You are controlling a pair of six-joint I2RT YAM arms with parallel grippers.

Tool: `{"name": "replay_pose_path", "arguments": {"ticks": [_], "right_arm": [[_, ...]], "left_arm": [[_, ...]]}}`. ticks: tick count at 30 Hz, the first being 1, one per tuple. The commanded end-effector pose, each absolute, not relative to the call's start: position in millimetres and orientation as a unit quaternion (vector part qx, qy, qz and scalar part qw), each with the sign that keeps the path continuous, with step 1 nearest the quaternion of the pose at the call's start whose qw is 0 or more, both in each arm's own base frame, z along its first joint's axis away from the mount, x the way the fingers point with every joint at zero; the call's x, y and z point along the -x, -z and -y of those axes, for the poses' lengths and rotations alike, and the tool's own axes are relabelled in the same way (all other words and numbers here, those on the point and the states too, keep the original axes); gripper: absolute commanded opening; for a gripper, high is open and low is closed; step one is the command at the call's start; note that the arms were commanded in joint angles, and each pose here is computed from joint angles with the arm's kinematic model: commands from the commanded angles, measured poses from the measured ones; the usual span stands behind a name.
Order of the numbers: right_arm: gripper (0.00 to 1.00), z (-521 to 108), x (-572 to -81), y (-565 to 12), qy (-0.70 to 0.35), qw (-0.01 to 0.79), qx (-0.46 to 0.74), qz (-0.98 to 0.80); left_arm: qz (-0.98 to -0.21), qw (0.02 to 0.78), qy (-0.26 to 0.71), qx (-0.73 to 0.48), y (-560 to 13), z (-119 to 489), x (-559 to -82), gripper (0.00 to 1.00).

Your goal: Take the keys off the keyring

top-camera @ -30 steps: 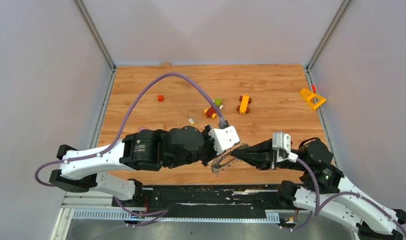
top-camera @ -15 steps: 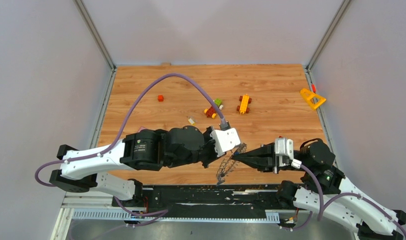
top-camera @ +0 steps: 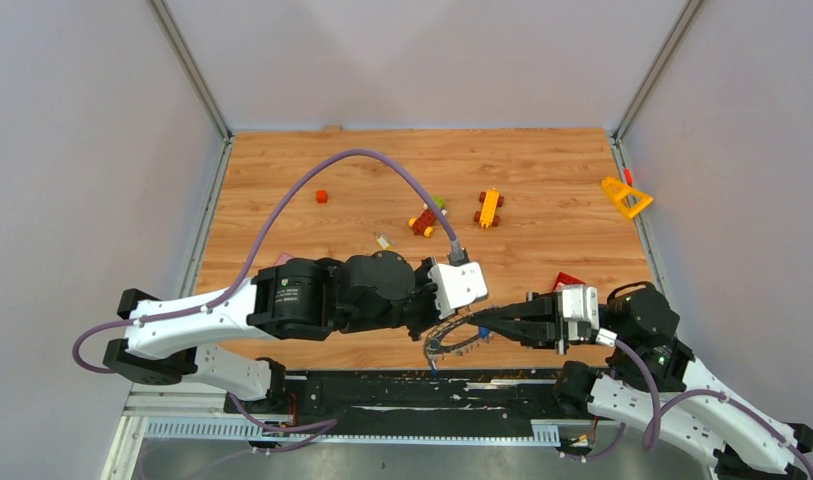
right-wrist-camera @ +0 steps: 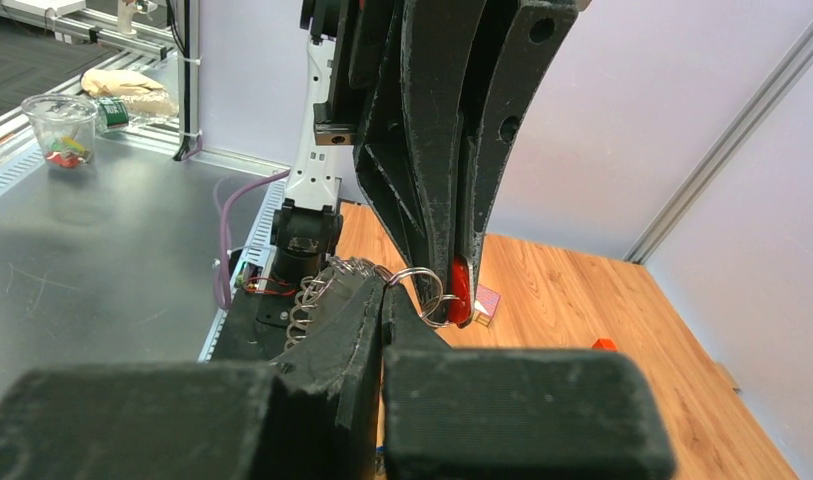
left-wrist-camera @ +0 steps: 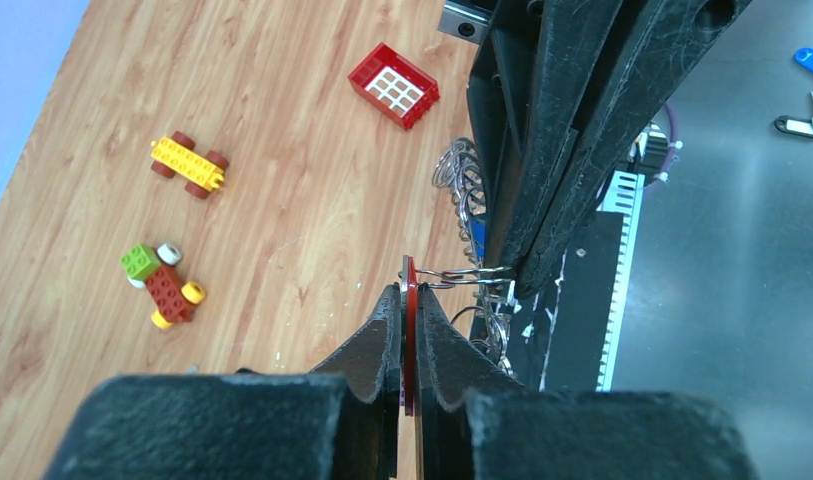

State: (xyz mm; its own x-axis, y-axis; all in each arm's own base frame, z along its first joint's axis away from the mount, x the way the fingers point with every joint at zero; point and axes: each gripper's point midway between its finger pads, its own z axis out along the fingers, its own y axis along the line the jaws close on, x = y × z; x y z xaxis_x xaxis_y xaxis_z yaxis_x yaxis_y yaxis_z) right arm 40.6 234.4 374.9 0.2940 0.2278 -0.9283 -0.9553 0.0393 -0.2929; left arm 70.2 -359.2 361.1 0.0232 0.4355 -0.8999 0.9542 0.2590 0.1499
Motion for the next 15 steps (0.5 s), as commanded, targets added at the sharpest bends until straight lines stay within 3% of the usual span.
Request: {"name": "replay_pose_path", "arguments": {"ticks": [1,15], "right_arm": [[0.00,-223,-25,-413,-0.478,0.671,0.496,-0.274],[0.00,-218,-34,-421,-0.459,0.700,0.476,-0.270]], "left_arm": [[-0.644,0.461,0.274,-0.545,-354,364,-74,0.00],[-0.629,0.429,0.302,-0.574,-346,368,-56,0.00]]}}
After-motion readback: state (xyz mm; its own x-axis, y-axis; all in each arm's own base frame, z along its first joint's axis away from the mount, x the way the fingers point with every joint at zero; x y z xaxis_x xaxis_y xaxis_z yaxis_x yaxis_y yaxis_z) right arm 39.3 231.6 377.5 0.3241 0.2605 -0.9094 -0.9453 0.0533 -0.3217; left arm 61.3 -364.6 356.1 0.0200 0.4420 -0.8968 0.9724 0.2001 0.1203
